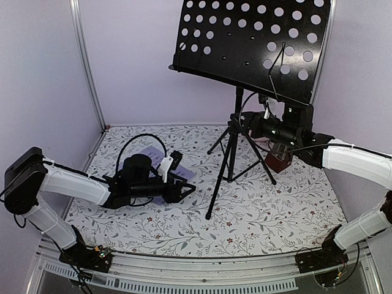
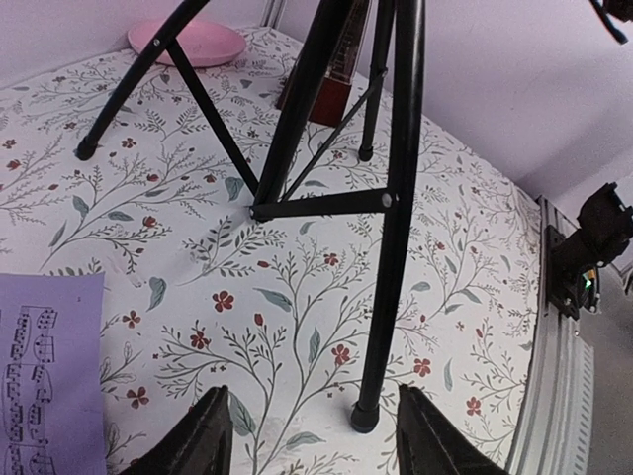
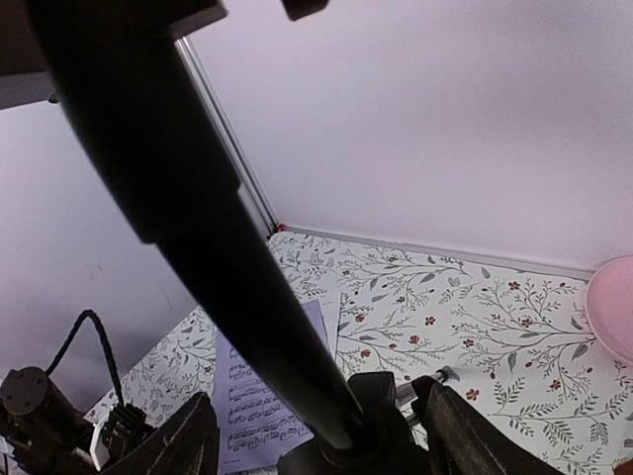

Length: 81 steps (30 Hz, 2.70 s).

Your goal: Set up the instrument practice props

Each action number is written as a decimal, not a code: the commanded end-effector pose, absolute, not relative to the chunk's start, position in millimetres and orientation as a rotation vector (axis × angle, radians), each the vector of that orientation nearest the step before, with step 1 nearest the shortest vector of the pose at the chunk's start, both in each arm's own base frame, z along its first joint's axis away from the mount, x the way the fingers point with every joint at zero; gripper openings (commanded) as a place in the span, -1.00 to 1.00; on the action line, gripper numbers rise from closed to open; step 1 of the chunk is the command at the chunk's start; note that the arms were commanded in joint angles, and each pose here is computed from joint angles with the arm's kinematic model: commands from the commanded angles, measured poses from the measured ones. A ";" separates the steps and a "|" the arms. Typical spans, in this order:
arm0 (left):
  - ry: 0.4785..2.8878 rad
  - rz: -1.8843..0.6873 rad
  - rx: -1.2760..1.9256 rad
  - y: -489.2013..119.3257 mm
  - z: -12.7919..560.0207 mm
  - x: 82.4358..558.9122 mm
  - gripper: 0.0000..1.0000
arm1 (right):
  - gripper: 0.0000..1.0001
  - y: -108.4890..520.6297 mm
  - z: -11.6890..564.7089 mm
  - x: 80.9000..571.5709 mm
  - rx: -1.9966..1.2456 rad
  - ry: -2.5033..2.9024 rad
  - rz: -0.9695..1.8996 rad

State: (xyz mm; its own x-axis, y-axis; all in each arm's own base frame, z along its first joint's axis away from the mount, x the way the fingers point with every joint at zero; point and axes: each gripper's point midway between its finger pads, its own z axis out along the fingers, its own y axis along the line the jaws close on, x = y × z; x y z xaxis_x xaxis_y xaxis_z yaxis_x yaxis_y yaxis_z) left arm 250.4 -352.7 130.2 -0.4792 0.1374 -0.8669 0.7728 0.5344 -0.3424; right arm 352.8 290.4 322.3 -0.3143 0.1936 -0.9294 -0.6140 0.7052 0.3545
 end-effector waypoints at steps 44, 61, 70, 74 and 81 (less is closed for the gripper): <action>1.892 -0.727 0.466 -246.9 171.7 281.3 0.17 | -1.00 378.5 383.3 373.5 -0.959 1.228 0.866; 2.100 -0.540 0.109 -168.5 142.5 307.9 0.39 | -1.00 407.3 375.7 406.1 -1.139 1.087 0.979; 2.239 -0.641 0.383 -219.9 111.1 316.4 0.44 | -0.02 403.4 384.2 401.8 -1.144 1.077 0.985; 2.288 -0.616 0.414 -229.8 92.4 330.1 0.43 | 0.44 396.0 392.8 394.8 -1.115 1.092 0.983; 2.411 -0.580 0.462 -242.6 53.9 339.0 0.40 | 0.83 381.9 380.9 387.2 -1.049 1.183 0.975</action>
